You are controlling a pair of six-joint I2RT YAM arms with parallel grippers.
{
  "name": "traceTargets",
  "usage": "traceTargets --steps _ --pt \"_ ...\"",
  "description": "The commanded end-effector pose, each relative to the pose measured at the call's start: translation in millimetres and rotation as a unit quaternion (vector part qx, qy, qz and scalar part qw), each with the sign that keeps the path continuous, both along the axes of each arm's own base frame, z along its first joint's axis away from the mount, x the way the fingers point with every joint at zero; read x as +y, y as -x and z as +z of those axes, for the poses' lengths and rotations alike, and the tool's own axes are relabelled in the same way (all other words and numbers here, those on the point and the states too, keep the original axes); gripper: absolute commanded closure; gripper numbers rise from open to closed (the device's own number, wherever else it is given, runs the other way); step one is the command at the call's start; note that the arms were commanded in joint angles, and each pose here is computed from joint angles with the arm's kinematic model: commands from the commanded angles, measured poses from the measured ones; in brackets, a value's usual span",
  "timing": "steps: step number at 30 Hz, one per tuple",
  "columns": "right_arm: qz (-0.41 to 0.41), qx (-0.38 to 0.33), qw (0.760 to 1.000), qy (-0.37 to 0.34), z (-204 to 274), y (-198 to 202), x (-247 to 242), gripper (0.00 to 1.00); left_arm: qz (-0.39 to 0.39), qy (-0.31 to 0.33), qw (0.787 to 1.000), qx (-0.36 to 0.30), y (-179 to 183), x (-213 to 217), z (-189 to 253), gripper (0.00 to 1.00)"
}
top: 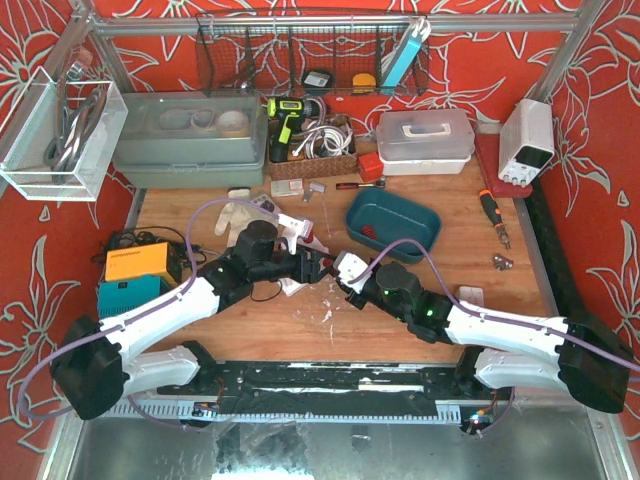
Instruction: Install the large spring
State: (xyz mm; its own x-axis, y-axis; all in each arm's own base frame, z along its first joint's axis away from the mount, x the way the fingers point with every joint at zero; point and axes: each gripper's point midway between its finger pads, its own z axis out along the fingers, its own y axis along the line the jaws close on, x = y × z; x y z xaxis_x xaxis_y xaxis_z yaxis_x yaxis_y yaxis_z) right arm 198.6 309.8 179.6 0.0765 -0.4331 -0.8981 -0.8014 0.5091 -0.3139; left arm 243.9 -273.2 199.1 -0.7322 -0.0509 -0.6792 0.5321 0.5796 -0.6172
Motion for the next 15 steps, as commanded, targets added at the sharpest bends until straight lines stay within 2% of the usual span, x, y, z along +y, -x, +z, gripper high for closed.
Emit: traceTargets --steps 1,9,15 --pt "-0.018 -0.026 0.999 -0.021 19.6 -5.8 -0.3 0.92 -0.020 0.017 1.000 0.004 5.1 -7.4 11.2 0.30" --pt "-0.014 -0.025 0.999 -0.019 18.1 -4.6 1.0 0.92 -0.031 0.022 0.999 0.021 6.1 -13.2 3.3 0.41" --pt "-0.012 -0.024 1.000 -0.013 15.2 -4.5 2.9 0.91 -0.033 0.022 0.999 0.022 6.1 -14.2 1.9 0.54"
